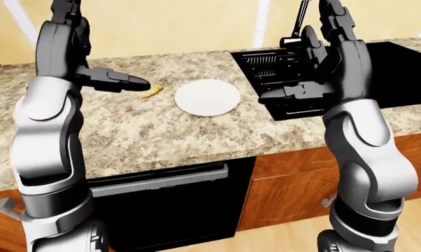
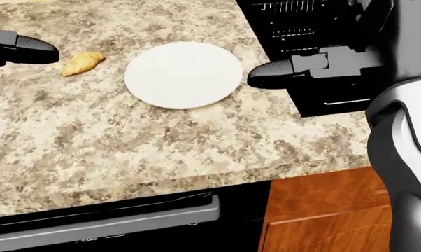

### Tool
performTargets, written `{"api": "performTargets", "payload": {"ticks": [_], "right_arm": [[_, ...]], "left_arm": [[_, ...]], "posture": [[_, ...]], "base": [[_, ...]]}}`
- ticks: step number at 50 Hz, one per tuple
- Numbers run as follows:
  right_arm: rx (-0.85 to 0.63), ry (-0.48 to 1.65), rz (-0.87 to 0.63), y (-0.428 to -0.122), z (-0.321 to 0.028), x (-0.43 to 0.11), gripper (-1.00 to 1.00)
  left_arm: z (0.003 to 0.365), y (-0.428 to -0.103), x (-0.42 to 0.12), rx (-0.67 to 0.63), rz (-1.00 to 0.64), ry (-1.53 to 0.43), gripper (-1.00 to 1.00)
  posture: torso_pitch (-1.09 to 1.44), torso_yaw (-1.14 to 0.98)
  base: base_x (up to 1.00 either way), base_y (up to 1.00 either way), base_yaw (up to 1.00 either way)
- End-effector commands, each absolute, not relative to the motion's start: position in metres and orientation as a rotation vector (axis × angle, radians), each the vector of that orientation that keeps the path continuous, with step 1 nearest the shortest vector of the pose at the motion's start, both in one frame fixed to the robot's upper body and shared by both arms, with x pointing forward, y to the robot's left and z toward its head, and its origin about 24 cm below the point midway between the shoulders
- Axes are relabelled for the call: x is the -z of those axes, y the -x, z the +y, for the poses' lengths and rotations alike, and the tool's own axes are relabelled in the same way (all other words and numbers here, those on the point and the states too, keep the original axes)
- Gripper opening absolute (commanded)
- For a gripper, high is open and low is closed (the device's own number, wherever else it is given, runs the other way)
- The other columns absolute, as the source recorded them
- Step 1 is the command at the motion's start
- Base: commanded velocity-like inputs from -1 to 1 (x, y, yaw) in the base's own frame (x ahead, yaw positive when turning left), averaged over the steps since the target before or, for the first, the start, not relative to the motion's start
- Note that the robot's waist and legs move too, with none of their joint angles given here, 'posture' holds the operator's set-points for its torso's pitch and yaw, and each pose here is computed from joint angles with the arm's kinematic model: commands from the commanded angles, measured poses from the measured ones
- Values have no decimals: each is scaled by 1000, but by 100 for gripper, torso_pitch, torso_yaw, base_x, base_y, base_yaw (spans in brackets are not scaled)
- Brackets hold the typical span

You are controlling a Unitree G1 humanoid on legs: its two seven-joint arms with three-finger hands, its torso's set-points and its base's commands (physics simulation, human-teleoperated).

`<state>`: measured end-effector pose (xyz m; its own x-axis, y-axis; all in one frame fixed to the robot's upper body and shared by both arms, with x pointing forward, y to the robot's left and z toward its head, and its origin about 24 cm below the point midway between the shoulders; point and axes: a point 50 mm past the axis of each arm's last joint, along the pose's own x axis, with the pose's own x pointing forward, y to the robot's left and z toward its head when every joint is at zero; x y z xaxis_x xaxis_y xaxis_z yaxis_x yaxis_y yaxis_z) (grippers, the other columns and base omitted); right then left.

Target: Place the pastries on the plates.

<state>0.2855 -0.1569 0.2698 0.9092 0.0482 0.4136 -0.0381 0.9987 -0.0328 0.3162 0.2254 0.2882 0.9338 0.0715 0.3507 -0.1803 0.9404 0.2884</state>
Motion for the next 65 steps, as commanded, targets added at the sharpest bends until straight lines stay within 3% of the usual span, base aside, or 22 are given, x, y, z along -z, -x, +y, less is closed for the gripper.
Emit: {"api": "performTargets", "payload": {"ticks": [1, 53, 65], "right_arm": [[-36, 29, -498, -280, -159, -282, 100], [-19, 21, -496, -278, -161, -281, 100], [-10, 19, -494, -277, -165, -281, 100]], "left_arm": [[222, -312, -302, -129, -409, -332, 100], [216, -317, -306, -95, -405, -312, 100], [207, -326, -339, -46, -420, -320, 100]], "posture": [[0, 0], [0, 0], [0, 0]], "base": [[20, 0, 0], [3, 15, 0], [0, 0, 0]]}}
